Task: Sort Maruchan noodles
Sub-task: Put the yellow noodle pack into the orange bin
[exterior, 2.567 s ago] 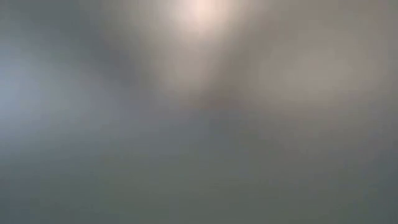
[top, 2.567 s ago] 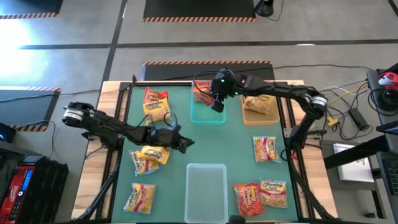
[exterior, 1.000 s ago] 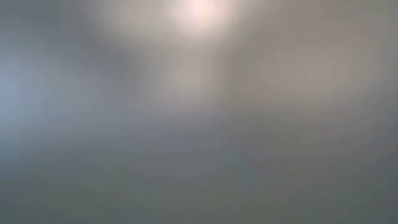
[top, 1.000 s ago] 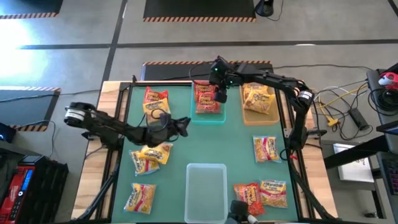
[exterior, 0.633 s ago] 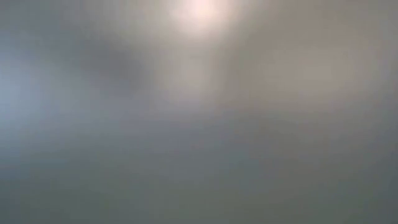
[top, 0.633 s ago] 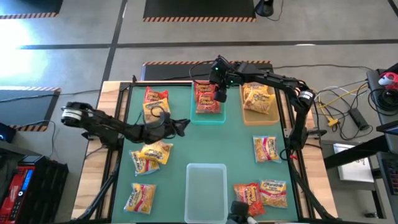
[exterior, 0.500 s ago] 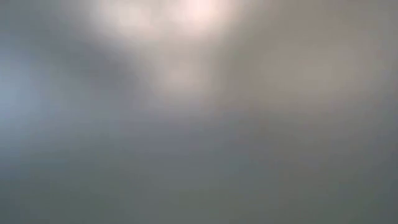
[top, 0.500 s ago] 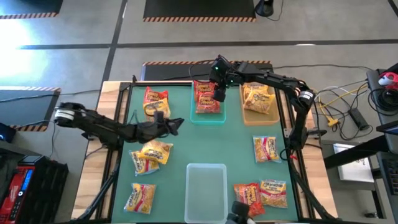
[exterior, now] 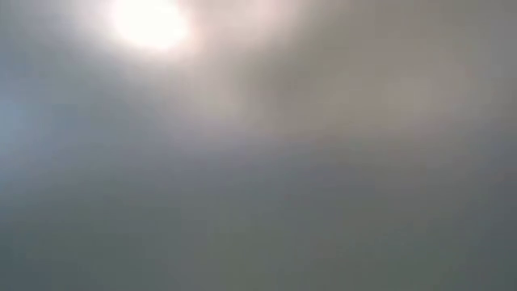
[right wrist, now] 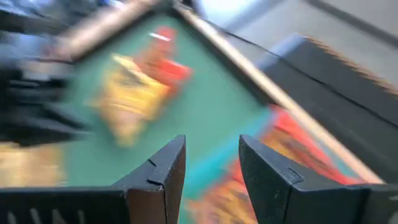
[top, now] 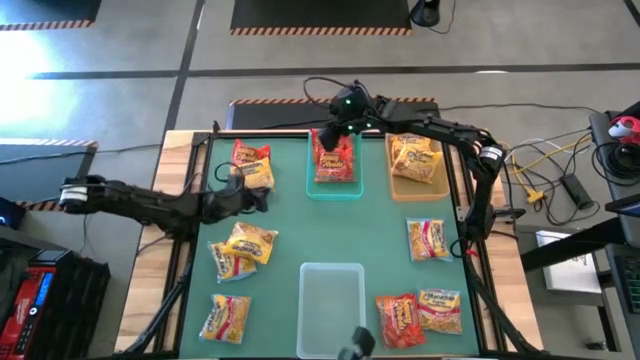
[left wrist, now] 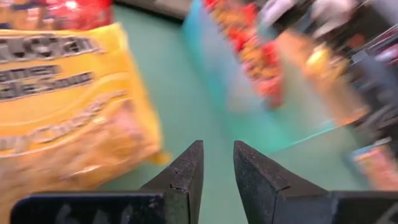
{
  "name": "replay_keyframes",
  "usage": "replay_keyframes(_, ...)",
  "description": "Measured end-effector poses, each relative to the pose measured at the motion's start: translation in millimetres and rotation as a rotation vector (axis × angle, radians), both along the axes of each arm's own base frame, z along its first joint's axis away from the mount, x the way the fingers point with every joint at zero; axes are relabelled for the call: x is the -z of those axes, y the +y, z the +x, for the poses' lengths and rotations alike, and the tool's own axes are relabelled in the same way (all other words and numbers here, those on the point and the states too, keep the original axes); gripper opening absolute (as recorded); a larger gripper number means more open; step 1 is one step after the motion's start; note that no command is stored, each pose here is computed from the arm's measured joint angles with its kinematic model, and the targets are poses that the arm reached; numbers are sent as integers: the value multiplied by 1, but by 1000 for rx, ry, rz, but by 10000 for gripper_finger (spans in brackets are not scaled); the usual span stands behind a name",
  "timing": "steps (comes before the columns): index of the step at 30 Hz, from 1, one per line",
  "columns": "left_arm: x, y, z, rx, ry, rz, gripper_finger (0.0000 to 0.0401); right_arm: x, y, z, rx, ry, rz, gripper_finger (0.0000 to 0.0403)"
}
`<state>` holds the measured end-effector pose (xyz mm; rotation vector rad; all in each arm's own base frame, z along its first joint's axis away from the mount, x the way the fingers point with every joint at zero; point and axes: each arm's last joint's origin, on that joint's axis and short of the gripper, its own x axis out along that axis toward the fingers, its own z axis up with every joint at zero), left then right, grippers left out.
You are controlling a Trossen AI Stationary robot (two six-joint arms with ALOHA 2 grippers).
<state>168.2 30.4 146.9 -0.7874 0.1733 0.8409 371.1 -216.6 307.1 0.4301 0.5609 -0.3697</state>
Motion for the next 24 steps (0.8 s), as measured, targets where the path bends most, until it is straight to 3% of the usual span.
replay_keyframes(3,-2,2,1,-12,151,-24,61,-3,6,10,-46,-79,15,134)
replay_keyframes(8,-2,4,-2,-112,295,-32,46,0,13,16,-58,-79,8,136)
replay_keyframes(17,12,13,-4,-323,242,-151,38,16,15,30,-23,-93,92,128)
replay_keyframes(24,23,13,2,-322,262,-207,38,19,15,32,-27,-90,90,127)
